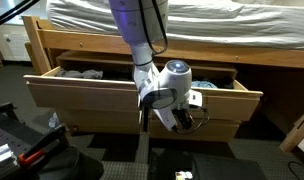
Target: Open the top left drawer, then close the top right drawer
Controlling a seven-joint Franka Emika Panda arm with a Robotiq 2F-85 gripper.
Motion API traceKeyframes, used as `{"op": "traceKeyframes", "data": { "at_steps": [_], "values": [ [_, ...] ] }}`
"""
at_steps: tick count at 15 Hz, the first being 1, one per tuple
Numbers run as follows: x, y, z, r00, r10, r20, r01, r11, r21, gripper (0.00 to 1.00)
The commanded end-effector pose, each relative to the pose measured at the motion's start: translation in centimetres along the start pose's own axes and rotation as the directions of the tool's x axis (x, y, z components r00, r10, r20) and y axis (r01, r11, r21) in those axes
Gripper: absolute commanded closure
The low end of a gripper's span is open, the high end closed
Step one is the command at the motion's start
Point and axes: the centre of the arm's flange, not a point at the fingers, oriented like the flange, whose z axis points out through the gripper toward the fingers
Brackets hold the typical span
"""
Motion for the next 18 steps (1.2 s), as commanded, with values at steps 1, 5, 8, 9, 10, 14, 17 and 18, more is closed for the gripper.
{"op": "traceKeyframes", "data": {
  "at_steps": [1,5,8,9,10,14,17,18],
  "values": [
    [0.5,-0.1,0.3,0.999,0.037,-0.012,-0.037,0.999,-0.017,0.0],
    [4.4,-12.6,-1.3,0.979,0.128,-0.161,-0.123,0.992,0.04,0.0],
    [6.2,-19.8,-1.8,0.966,0.129,-0.224,-0.116,0.991,0.073,0.0],
    [6.8,-22.4,-2.3,0.964,0.128,-0.231,-0.113,0.99,0.08,0.0],
    [7.2,-24.7,-2.1,0.966,0.126,-0.226,-0.109,0.99,0.084,0.0],
    [6.5,-27.5,-2.6,0.967,0.14,-0.213,-0.12,0.987,0.105,0.0],
    [6.5,-28.7,-2.7,0.977,0.127,-0.169,-0.122,0.992,0.037,0.0],
    [6.3,-28.3,-2.6,0.978,0.138,-0.156,-0.143,0.989,-0.027,0.0]
  ]
}}
